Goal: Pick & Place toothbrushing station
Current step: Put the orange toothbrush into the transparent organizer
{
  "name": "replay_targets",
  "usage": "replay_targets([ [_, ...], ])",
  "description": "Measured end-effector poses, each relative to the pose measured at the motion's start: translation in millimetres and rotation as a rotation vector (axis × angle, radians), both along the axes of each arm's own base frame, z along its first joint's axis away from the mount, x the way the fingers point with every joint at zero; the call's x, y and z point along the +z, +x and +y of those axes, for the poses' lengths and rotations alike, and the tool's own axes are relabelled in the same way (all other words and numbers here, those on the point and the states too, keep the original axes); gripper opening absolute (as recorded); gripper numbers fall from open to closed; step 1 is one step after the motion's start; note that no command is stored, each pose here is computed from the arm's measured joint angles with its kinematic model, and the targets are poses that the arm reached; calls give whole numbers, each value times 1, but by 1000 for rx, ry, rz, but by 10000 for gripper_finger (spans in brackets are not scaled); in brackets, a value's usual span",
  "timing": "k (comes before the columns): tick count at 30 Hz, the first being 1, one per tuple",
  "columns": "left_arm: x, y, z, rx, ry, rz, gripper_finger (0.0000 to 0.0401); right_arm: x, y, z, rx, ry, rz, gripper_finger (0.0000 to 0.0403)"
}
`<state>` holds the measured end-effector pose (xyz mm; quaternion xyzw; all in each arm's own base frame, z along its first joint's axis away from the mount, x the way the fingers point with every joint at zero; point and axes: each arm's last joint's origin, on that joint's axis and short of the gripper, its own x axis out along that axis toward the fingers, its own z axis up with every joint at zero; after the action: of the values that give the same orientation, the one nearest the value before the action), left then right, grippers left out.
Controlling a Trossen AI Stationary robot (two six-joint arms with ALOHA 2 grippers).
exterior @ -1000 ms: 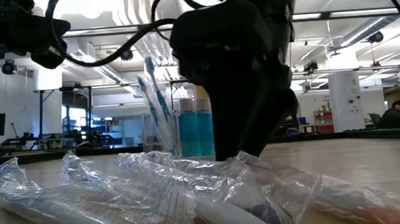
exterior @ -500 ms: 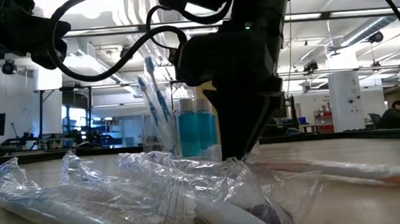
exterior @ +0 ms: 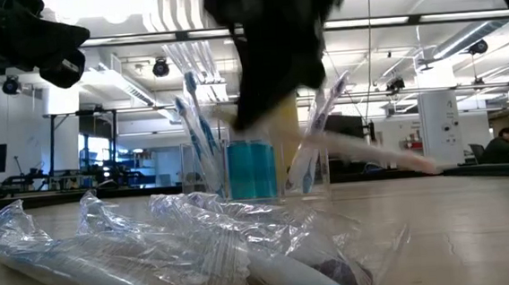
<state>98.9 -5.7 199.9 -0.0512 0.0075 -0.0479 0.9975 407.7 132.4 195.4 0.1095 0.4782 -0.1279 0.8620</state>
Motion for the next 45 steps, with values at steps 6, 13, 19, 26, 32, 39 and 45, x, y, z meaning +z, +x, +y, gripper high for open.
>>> replay_targets([
  [6,0,0,0,0,-1,1,15,71,-19,23,90,-188,-326,14],
  [13,-2,1,0,0,-1,11,8,96,-48,32,56,-420,-622,13],
  [19,-9,2,0,0,0,25,14,61,-66,6,5,-458,-840,13],
  [26,-11,2,1,28,15,28,7,29,-96,-35,-168,-513,-1143,13],
  [32,-11,2,1,34,25,26,13,7,-106,-54,-335,-586,-1116,13],
  [39,-11,2,2,75,28,26,13,-13,-91,-63,-442,-633,-1024,13],
  [45,-11,2,2,78,28,26,7,-25,-82,-64,-484,-658,-980,13],
])
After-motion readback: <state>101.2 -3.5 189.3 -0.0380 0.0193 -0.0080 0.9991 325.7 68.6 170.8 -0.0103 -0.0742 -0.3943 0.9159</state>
